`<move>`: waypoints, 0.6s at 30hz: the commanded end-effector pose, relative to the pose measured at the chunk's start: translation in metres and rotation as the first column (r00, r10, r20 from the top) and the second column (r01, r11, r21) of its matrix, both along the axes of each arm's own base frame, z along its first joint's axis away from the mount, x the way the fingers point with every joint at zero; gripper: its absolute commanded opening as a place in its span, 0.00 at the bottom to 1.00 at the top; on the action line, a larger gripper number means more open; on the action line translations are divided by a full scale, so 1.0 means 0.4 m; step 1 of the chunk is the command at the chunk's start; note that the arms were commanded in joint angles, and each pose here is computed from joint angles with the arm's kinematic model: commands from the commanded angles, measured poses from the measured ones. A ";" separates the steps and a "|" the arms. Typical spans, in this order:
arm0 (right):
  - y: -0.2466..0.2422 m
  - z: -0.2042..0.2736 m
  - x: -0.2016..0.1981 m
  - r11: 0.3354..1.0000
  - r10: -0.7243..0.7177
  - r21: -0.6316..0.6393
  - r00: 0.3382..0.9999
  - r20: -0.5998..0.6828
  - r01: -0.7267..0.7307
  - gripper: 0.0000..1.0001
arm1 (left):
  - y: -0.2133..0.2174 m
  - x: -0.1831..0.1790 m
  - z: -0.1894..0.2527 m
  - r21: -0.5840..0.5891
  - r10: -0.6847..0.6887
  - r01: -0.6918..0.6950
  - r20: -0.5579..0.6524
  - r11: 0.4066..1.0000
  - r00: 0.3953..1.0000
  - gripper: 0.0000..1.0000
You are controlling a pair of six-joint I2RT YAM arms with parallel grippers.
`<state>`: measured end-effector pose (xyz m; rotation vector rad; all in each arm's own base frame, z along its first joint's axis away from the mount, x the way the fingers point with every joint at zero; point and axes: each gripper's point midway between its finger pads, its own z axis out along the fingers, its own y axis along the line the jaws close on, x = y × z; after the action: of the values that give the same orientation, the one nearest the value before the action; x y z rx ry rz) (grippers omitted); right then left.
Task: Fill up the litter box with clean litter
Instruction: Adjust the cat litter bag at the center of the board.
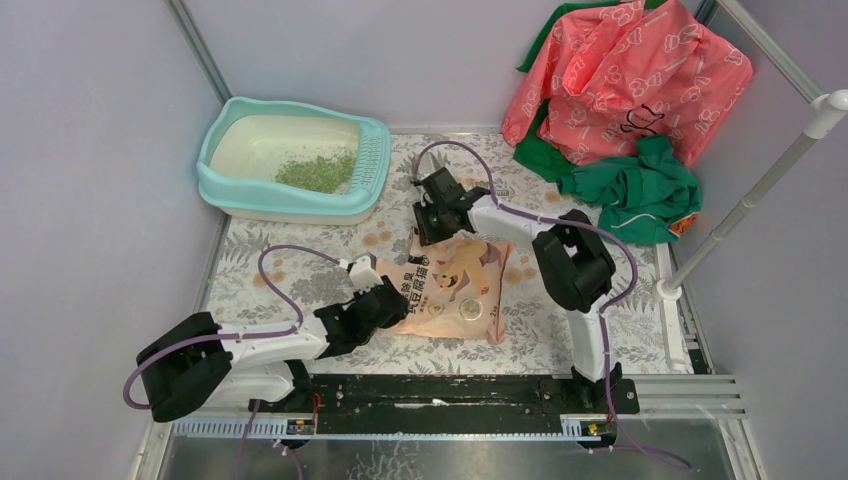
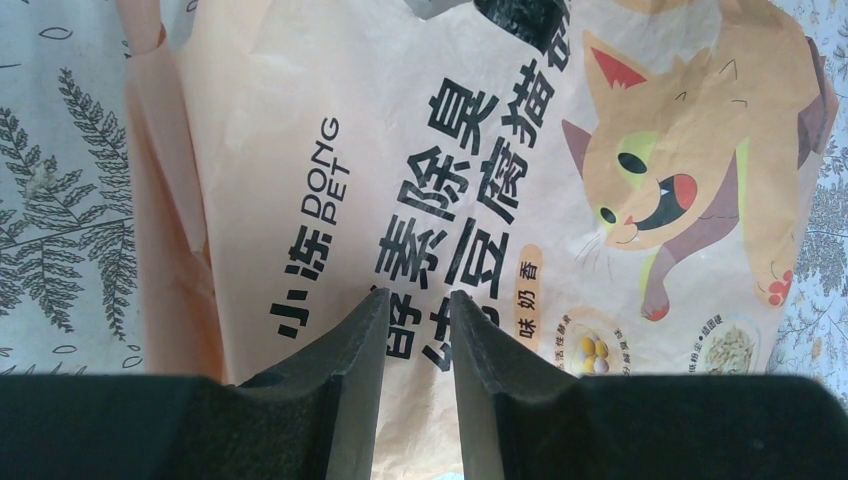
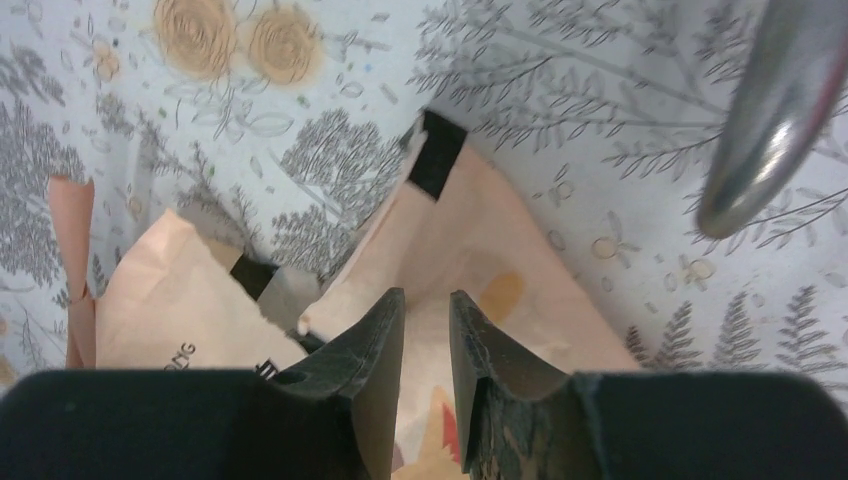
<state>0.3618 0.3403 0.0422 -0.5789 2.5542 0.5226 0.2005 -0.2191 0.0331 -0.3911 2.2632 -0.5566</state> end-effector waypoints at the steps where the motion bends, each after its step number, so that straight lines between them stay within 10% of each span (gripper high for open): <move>1: 0.027 0.035 -0.074 0.996 0.083 0.015 0.997 0.007 -0.083 0.30 | 0.010 -0.001 -0.003 0.018 0.000 0.000 0.000 1.000 1.000 0.37; 18: 0.113 -0.021 -0.096 0.995 0.096 0.000 0.995 0.004 -0.096 0.33 | 0.009 -0.012 -0.012 0.006 -0.003 0.003 -0.012 1.000 1.000 0.37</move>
<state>0.3072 0.3631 0.0218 -0.7183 2.5903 0.5287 0.1990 -0.2212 0.0343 -0.3879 2.2688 -0.5735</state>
